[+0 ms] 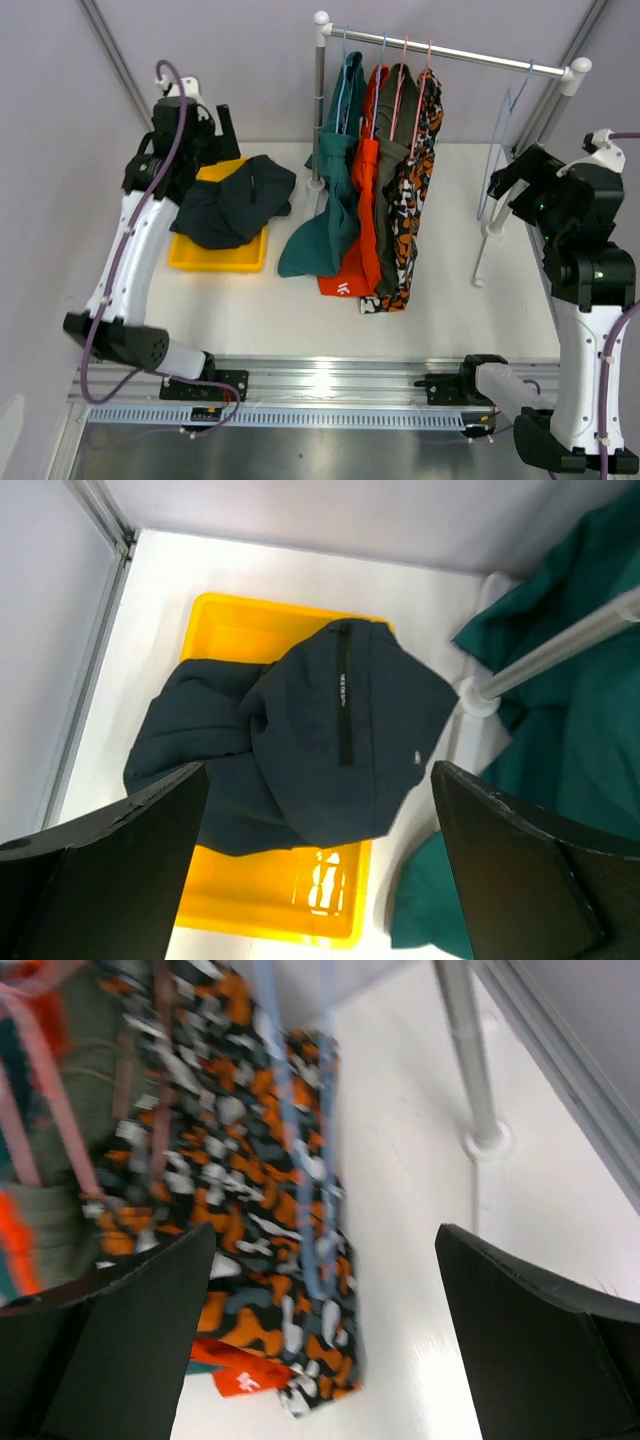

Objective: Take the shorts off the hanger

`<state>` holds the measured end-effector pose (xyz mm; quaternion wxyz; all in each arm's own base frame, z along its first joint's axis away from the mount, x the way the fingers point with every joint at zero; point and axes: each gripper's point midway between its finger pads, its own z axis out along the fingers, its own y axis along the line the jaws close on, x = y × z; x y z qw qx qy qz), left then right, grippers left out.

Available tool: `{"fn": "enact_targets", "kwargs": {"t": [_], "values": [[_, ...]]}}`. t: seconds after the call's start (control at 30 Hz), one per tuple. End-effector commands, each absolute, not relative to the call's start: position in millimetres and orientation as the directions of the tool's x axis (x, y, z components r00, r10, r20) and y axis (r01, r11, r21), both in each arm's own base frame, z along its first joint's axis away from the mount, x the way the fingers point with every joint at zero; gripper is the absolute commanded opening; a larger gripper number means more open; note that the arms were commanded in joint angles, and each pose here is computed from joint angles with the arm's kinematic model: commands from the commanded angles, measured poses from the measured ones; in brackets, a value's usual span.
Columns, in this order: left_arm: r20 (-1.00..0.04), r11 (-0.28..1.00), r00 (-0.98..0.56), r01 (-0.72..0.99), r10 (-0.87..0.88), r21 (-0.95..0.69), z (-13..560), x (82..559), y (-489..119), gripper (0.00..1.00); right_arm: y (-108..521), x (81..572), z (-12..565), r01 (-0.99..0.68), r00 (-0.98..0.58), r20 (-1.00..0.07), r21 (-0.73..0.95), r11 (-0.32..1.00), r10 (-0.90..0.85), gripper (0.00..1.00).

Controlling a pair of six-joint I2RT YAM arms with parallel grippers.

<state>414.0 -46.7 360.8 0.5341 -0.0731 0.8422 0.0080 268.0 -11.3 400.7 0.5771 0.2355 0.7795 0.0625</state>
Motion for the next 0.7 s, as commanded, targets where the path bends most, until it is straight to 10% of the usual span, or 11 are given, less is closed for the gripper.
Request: {"fn": "enact_targets", "kwargs": {"t": [0.0, 0.23, 0.67], "values": [[-0.914, 0.976, -0.345, -0.113, -0.214, -0.186, 384.8, 372.7, -49.1, 0.99, 35.5, 264.0, 457.8, -0.016, -0.171, -0.879, 0.453, 0.891, 0.444, 0.99], [-0.901, 0.96, -0.349, 0.015, -0.256, -0.279, 337.6, 310.6, -71.7, 0.99, 76.5, 305.4, 513.8, -0.214, -0.12, -0.866, 0.5, 0.839, 0.485, 0.88], [-0.871, 0.984, -0.468, 0.018, -0.15, -0.179, 250.8, 279.7, -63.9, 0.99, 122.3, 436.5, 447.0, -0.076, -0.278, -0.879, 0.423, 0.903, 0.388, 0.65]]}}
